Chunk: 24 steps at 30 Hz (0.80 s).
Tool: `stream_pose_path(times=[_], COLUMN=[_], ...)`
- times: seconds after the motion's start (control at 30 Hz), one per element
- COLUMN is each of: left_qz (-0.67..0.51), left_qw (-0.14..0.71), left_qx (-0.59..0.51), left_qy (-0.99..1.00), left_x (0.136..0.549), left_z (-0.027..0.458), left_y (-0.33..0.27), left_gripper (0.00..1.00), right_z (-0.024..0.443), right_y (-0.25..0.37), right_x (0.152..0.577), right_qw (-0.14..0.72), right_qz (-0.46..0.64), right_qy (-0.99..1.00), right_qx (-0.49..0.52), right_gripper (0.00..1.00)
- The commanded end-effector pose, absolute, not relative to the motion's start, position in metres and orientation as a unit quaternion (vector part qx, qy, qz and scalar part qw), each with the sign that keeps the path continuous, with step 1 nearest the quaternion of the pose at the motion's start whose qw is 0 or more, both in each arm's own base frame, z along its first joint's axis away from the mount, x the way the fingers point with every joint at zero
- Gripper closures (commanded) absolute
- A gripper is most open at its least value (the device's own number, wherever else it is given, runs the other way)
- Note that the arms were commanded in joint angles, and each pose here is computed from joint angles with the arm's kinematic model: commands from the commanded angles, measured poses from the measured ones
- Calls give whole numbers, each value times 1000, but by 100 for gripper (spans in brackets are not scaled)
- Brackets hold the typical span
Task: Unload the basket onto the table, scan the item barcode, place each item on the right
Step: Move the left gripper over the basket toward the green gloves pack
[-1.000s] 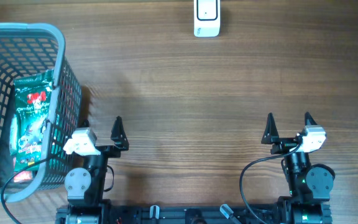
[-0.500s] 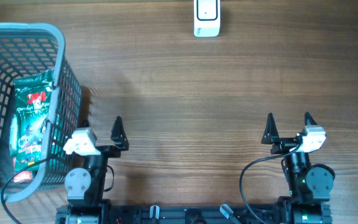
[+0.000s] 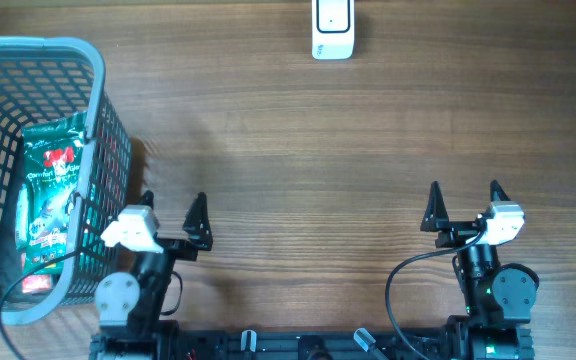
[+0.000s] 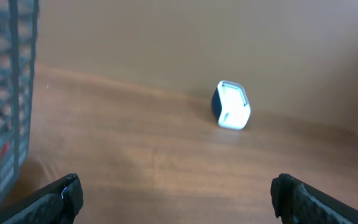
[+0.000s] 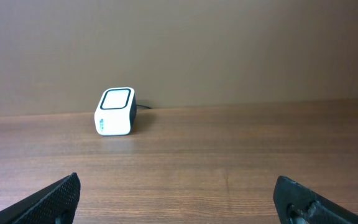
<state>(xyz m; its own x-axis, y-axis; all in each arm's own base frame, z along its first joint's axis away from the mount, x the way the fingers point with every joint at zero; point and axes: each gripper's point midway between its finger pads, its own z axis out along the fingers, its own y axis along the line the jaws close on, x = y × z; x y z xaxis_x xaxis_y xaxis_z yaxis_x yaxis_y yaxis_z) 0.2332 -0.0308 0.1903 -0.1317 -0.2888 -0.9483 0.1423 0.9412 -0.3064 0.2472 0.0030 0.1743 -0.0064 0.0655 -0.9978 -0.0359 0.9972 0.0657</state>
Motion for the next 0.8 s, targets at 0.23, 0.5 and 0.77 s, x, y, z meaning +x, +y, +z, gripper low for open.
stream_pose_path(times=[0.23,0.5,0.77], left_qz=[-173,-165,-166], left_qw=[632,563,488], left_qx=[-51,-67,-77], left_qy=[754,807,853], left_x=[232,248,255], left_z=[260,291,286], left_y=[-34,-34,-37], left_gripper=[0,0,0], right_z=[176,176,176], right_y=[5,5,5], right_x=[247,247,247], right_qw=[707,707,707], right_qz=[35,35,35], right_qy=[706,706,706], right_qx=[2,2,2], right_gripper=[0,0,1])
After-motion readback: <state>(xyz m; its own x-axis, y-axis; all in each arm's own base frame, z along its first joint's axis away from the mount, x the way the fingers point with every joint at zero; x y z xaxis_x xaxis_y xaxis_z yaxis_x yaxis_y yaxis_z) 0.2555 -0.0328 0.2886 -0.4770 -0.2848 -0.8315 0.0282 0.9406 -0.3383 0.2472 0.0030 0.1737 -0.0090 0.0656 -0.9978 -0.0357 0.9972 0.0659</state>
